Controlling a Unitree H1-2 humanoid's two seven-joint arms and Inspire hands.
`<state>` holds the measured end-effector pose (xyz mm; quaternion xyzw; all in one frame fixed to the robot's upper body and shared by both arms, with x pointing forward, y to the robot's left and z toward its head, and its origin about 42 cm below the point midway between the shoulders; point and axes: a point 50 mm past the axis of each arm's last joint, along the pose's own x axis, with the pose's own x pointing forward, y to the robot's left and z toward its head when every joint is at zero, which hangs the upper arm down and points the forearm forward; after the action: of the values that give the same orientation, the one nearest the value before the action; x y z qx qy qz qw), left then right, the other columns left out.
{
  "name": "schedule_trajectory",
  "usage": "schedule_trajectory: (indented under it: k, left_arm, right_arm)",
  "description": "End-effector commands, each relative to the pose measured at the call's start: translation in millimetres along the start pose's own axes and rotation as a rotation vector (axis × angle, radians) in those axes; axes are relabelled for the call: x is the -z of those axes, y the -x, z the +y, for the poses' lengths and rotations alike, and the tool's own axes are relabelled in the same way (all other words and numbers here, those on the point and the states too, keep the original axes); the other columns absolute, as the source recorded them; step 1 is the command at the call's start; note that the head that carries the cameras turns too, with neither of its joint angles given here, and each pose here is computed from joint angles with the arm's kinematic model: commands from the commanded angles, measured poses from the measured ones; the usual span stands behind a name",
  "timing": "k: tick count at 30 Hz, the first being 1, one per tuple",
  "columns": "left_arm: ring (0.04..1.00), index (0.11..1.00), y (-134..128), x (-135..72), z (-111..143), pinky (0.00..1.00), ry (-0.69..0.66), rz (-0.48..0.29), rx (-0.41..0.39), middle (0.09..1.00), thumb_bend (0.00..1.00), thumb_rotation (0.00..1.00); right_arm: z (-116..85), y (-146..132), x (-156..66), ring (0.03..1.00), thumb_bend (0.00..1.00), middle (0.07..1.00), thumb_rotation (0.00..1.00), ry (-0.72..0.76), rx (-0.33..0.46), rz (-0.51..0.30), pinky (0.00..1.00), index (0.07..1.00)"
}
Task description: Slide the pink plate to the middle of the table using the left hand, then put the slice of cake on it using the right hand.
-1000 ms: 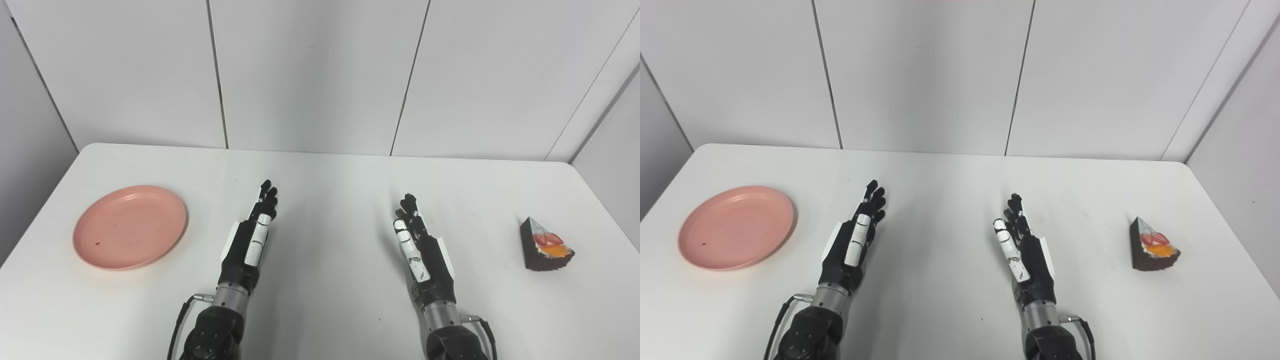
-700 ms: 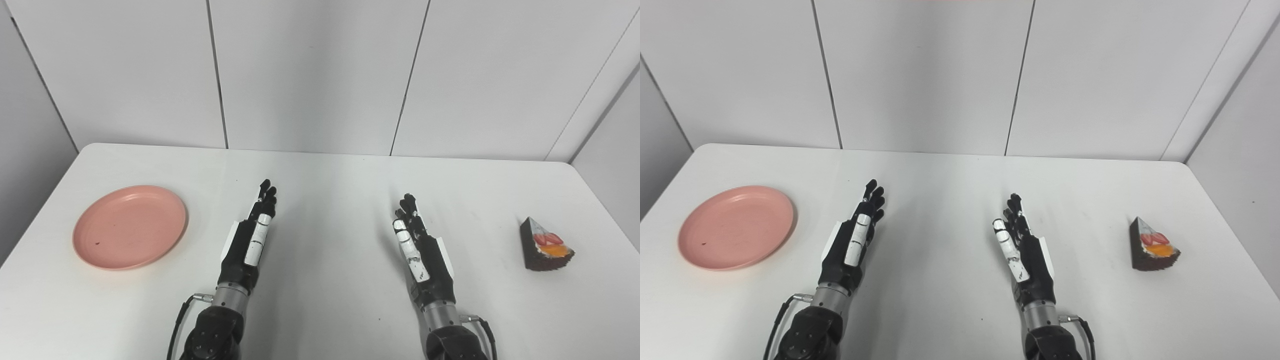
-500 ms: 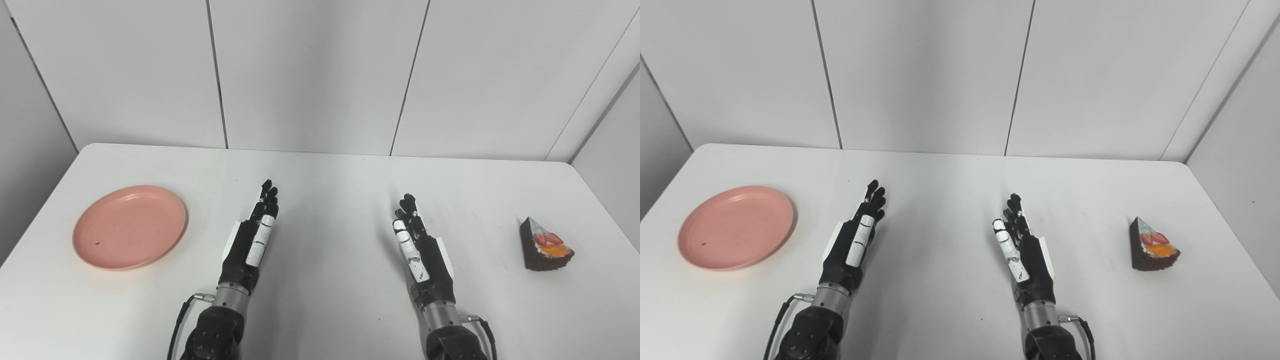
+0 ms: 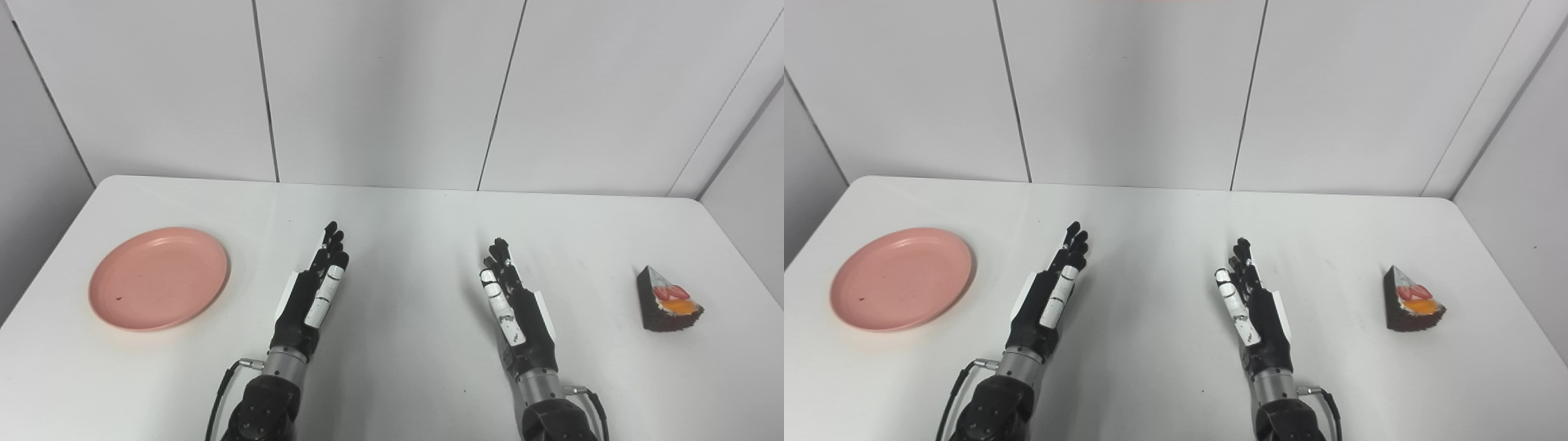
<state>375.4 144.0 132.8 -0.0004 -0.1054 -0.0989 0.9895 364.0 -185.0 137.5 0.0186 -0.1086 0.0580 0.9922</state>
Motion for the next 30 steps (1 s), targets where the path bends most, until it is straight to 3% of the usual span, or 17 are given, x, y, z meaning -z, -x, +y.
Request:
schedule_trajectory:
  k: [1, 5, 9, 13, 15, 16, 20, 24, 30]
  left_arm:
    - [1.000, 1.000, 17.9, 27.6, 2.5, 1.00, 0.020, 0.056, -0.030, 1.000, 0.62, 0.91]
    - [1.000, 1.000, 14.2, 29.7, -6.1, 0.99, 0.019, -0.005, -0.068, 1.000, 0.63, 0.94]
    - [0.961, 0.983, 3.2, 28.4, -12.8, 0.93, 0.080, -0.082, -0.139, 0.984, 0.57, 0.93]
    - [0.937, 0.960, -11.8, 17.0, -9.7, 0.93, 0.127, -0.134, -0.213, 0.954, 0.52, 0.97]
    - [0.935, 0.938, -19.2, 7.7, -3.6, 0.94, 0.195, -0.169, -0.255, 0.942, 0.52, 0.95]
    - [0.927, 0.920, -24.1, 0.4, 2.2, 0.94, 0.204, -0.194, -0.291, 0.932, 0.54, 0.92]
    - [0.880, 0.869, -38.5, -24.6, 35.7, 0.87, 0.179, -0.281, -0.369, 0.884, 0.59, 0.99]
    - [0.811, 0.780, -43.9, -42.7, 71.3, 0.87, 0.178, -0.311, -0.448, 0.801, 0.66, 1.00]
    - [0.788, 0.756, -40.7, -64.4, 120.6, 0.84, 0.126, -0.352, -0.551, 0.773, 0.68, 1.00]
  right_arm:
    - [-5.2, -6.8, -9.0, 1.000, 0.61, 1.000, 0.79, 0.004, -0.012, -0.038, 1.00, 1.000]
    - [-16.8, -4.7, -4.4, 1.000, 0.60, 1.000, 0.79, -0.006, -0.008, -0.031, 1.00, 1.000]
    - [-28.1, -5.5, 4.1, 1.000, 0.61, 1.000, 0.78, -0.037, -0.017, -0.034, 1.00, 1.000]
    - [-38.7, -3.5, 5.1, 1.000, 0.54, 1.000, 0.78, -0.042, -0.018, -0.040, 1.00, 1.000]
    - [-41.0, -3.5, 3.8, 1.000, 0.51, 1.000, 0.80, -0.038, -0.019, -0.032, 1.00, 1.000]
    - [-41.4, -3.4, 2.2, 1.000, 0.51, 1.000, 0.80, -0.035, -0.020, -0.027, 1.00, 1.000]
    - [-41.1, -4.0, -2.5, 1.000, 0.45, 1.000, 0.84, -0.046, -0.021, -0.022, 1.00, 1.000]
    - [-39.1, -3.4, -5.9, 1.000, 0.41, 1.000, 0.85, -0.051, -0.023, -0.021, 1.00, 1.000]
    - [-36.6, -2.9, -8.5, 1.000, 0.39, 1.000, 0.85, -0.049, -0.020, -0.021, 1.00, 1.000]
